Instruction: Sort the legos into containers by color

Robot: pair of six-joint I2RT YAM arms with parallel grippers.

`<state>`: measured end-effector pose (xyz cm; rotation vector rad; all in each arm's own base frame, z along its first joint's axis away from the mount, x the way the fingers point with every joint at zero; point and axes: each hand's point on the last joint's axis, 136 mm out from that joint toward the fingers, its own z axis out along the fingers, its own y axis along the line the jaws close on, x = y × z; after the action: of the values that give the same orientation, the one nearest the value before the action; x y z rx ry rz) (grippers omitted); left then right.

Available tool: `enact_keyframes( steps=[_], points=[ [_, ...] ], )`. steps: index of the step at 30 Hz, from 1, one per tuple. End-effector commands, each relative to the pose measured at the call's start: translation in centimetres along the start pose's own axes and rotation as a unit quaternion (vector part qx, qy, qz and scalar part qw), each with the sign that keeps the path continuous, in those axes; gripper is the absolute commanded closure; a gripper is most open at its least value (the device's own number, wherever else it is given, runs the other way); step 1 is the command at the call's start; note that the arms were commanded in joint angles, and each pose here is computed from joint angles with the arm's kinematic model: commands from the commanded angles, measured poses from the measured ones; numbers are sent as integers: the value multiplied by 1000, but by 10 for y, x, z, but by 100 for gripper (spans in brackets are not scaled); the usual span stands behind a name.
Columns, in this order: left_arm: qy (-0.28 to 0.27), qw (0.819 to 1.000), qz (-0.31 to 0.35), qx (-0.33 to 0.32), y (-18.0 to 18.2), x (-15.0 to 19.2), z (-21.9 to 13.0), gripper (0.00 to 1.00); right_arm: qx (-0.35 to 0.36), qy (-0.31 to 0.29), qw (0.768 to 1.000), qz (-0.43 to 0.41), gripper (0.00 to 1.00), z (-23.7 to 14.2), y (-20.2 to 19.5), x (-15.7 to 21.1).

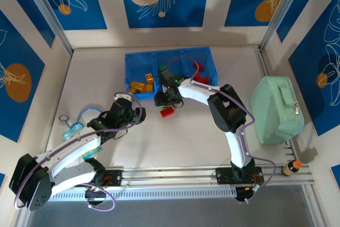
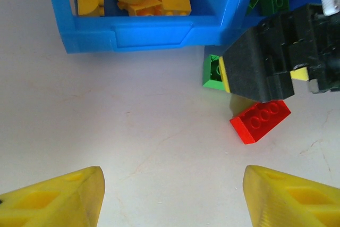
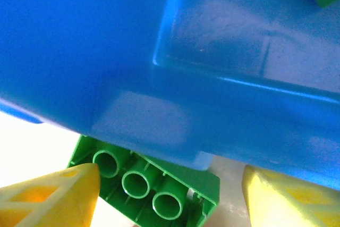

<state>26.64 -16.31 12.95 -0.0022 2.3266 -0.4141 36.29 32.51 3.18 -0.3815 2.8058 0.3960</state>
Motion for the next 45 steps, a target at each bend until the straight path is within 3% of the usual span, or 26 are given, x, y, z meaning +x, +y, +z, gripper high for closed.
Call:
enact_keyframes(
  steps=[1, 12, 19, 25, 33, 45],
  points=[
    [3, 1000, 4, -10, 5, 6, -1, 31, 3, 29, 1000, -7, 32, 15, 5, 18],
    [-4, 1000, 7, -7, 4, 3, -1, 31, 15, 22, 1000, -9, 58, -2, 4, 38],
    [-9, 1000, 9, -3, 1, 0, -3, 32, 18, 10, 1000, -14, 64, -16, 11, 43],
    [-35, 999, 11, 25, -7, -9, -11, 32, 4, -3, 1000, -31, 62, -29, 28, 44],
    [-46, 998, 14, 36, -8, -10, -16, 32, 1, 6, 998, -64, 41, -25, 31, 43],
    [-48, 998, 13, 30, -3, -6, -18, 32, 24, 20, 995, -98, 38, -11, 35, 31]
  ],
)
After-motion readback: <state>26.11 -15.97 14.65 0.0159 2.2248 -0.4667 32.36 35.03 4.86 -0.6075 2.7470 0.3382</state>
